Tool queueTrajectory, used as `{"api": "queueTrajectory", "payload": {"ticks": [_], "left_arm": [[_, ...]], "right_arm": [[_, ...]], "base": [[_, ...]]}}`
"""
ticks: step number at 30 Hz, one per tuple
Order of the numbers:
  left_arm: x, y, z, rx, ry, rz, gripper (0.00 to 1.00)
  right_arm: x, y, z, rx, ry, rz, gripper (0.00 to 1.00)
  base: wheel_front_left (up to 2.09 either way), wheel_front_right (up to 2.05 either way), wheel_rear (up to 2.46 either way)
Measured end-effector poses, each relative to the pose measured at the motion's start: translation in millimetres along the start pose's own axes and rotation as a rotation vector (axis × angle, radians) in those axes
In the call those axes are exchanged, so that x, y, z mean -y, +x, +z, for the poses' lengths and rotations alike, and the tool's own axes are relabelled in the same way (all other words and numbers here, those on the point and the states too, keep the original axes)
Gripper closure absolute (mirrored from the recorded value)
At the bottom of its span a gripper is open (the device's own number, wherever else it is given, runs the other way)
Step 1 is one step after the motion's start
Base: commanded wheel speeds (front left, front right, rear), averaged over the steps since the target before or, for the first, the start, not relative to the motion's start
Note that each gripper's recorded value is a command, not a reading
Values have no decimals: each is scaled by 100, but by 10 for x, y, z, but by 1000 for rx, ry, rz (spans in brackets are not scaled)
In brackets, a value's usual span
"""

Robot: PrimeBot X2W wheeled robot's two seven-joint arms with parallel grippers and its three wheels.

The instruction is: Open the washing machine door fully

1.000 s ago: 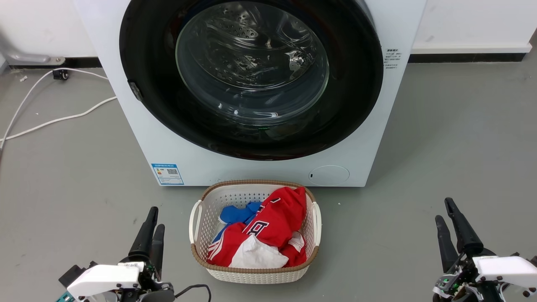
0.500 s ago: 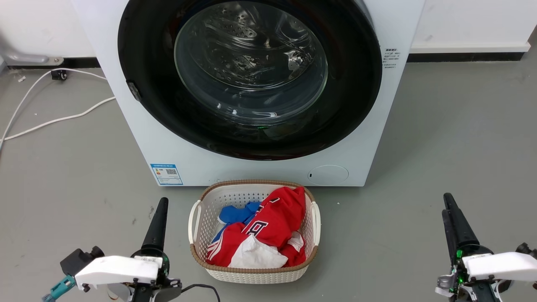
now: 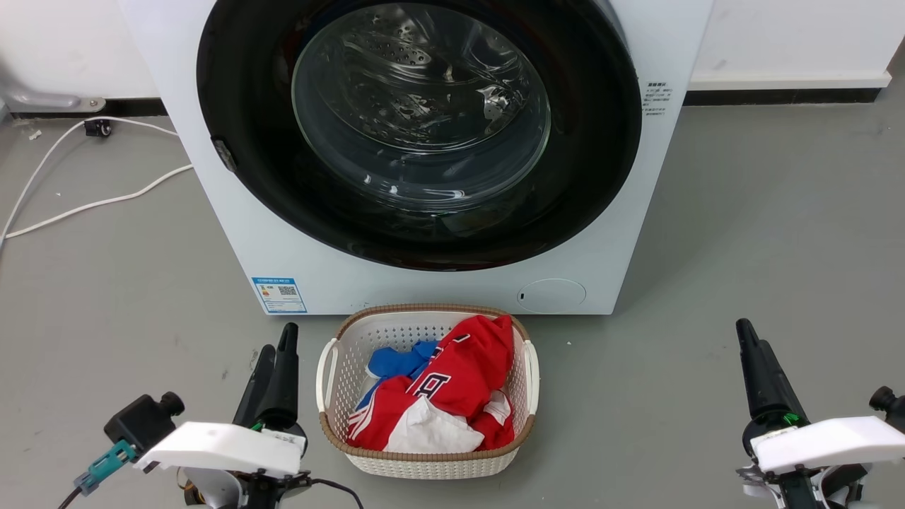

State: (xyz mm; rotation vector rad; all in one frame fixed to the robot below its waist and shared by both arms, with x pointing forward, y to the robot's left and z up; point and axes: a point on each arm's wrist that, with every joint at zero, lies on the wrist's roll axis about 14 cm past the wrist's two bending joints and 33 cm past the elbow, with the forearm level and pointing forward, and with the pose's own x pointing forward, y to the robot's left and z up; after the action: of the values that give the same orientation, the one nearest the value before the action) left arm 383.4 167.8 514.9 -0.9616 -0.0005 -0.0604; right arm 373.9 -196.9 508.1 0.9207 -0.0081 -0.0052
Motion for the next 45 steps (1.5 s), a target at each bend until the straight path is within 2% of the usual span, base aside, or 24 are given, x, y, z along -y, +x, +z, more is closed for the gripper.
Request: {"api": "queueTrajectory", "payload": {"ticks": [14, 22, 33, 45], "left_arm": [[108, 5, -63, -26, 325, -47, 0], [116, -7, -86, -36, 473, -62, 0], [171, -8, -94, -32, 647, -96, 0], [198, -19, -115, -25, 764, -124, 0]], "right_arm": [[-73, -28, -32, -17, -260, 28, 0], [-113, -44, -36, -19, -388, 44, 0], [-164, -66, -39, -15, -532, 62, 0], [-174, -105, -62, -22, -646, 67, 0]], "base": [[0, 0, 0], [0, 0, 0], [0, 0, 0], [0, 0, 0]]}}
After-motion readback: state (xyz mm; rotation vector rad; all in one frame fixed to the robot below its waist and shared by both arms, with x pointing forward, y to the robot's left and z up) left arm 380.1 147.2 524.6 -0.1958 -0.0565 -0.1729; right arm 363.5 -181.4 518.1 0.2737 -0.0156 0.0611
